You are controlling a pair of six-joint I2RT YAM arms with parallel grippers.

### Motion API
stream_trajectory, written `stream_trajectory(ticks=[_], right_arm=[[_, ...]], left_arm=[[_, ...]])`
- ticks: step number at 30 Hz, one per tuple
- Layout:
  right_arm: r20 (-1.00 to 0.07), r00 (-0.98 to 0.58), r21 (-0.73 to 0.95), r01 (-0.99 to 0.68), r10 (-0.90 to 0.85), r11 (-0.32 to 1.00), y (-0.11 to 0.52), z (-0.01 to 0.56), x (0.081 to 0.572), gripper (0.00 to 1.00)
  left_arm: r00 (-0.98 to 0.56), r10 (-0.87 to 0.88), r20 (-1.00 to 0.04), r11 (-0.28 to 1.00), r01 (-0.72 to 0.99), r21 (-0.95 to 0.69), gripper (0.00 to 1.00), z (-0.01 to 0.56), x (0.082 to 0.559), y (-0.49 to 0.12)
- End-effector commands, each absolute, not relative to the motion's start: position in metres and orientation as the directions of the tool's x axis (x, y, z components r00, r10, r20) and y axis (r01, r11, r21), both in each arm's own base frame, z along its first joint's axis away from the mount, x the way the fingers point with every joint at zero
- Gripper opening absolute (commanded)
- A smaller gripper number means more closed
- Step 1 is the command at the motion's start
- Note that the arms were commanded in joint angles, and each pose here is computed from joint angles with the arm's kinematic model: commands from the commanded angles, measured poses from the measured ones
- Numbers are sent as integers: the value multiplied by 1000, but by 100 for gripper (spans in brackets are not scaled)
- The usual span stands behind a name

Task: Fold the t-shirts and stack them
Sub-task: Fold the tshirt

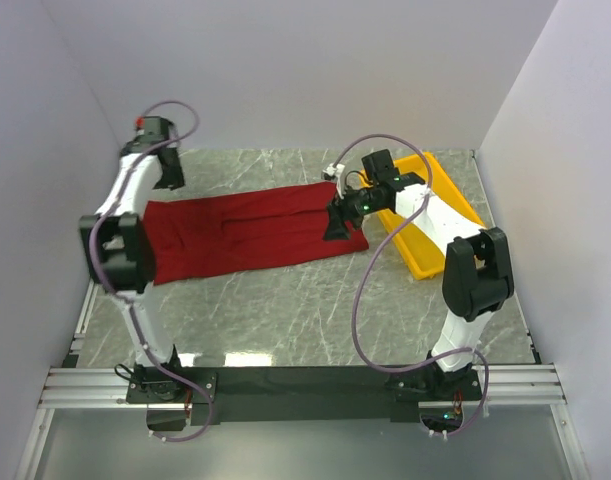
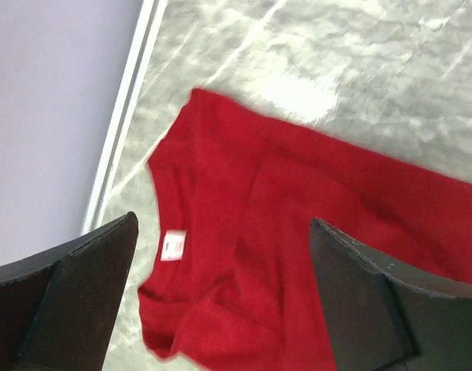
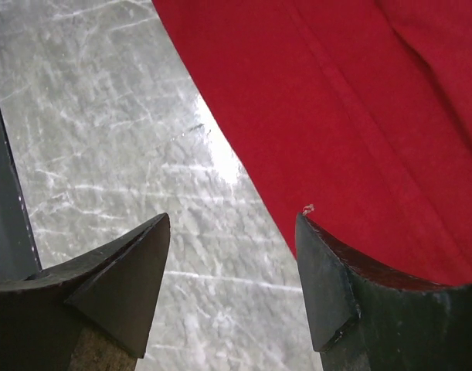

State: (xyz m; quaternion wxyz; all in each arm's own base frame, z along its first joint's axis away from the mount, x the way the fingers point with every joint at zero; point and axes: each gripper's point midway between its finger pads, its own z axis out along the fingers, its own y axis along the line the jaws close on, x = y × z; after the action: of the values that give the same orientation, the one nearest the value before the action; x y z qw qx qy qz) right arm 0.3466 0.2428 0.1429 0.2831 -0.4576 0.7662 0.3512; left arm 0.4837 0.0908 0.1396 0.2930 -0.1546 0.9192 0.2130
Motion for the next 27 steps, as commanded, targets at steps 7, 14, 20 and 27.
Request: stream_trajectory(ticks=[7, 14, 20, 27], right_arm=[[-777, -402, 276, -909, -484, 311, 266, 153, 350, 73], [-744, -429, 259, -892, -512, 370, 245, 134, 345, 73], [-731, -485, 291, -858, -481, 423, 225, 126, 350, 73], [-724, -513, 310, -839, -461, 447, 211, 122, 357, 73]], left_arm=[[-706, -495, -506, 869, -417, -267, 84, 148, 367, 74], [-753, -546, -366, 835, -453, -313, 74, 95, 319, 79], [-816, -502, -286, 859, -432, -274, 63, 60, 304, 83], [-830, -466, -305, 884, -425, -193, 60, 47, 303, 98]])
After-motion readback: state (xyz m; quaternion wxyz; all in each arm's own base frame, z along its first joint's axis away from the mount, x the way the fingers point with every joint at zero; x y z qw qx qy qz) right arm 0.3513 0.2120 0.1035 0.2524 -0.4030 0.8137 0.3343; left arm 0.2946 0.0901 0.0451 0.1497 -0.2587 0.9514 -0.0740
